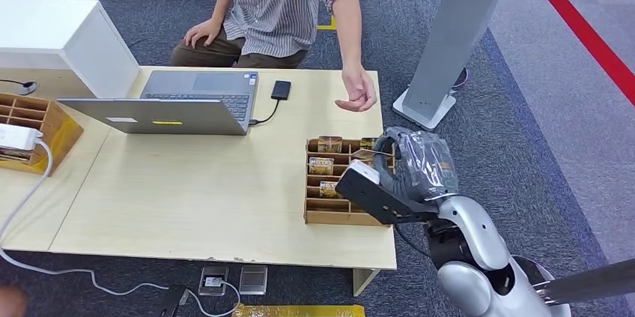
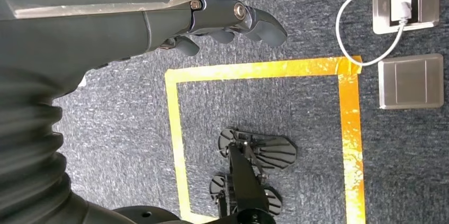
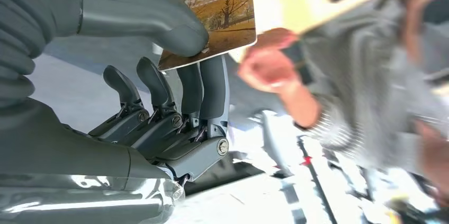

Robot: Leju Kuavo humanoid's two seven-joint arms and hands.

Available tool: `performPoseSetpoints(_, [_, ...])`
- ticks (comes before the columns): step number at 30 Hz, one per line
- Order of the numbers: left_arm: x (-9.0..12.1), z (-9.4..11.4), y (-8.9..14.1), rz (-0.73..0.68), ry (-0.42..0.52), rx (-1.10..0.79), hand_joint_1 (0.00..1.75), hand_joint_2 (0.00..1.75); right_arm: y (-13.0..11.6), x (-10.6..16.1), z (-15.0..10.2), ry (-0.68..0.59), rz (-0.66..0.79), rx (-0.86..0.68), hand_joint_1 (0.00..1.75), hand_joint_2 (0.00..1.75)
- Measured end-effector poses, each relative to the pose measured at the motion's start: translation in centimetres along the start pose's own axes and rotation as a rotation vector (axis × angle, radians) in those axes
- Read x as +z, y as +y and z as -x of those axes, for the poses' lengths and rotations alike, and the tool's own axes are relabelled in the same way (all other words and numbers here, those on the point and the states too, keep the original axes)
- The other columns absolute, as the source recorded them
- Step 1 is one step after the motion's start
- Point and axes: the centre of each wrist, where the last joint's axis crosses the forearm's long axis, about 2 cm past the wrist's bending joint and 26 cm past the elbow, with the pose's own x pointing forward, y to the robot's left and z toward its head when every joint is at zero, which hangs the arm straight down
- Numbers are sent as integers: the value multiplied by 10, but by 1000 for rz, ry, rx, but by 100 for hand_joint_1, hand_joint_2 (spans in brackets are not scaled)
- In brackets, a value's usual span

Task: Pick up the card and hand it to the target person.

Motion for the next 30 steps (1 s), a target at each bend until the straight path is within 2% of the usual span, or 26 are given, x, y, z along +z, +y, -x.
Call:
performPoseSetpoints(5, [0,-2,-1,16,-6,-22,0,175,-11,-8,-12,-137,57,-40,147,175])
performPoseSetpoints(11, [-2,-11,-8,41,-25,-42,0,175,9,-39,-13,-316,279,-148,147,175])
performPoseSetpoints(15, [-2,-14,-11,49,-31,-47,0,175,32,-53,-9,-300,328,-183,147,175])
performPoseSetpoints(20, [-2,-13,-13,53,-30,-52,0,175,53,-61,-8,-253,301,-199,147,175])
performPoseSetpoints(24, [-2,-12,-13,51,-35,-53,0,175,61,-64,-7,-220,279,-193,0,175])
performPoseSetpoints(25, [-1,-11,-13,47,-35,-58,0,175,63,-65,-7,-214,273,-194,0,175])
performPoseSetpoints(29, [-1,-10,-13,35,-38,-74,0,0,68,-66,-5,-197,259,-207,0,175])
performPoseSetpoints(30, [-1,-10,-13,33,-40,-72,0,0,69,-66,-5,-194,257,-215,0,175])
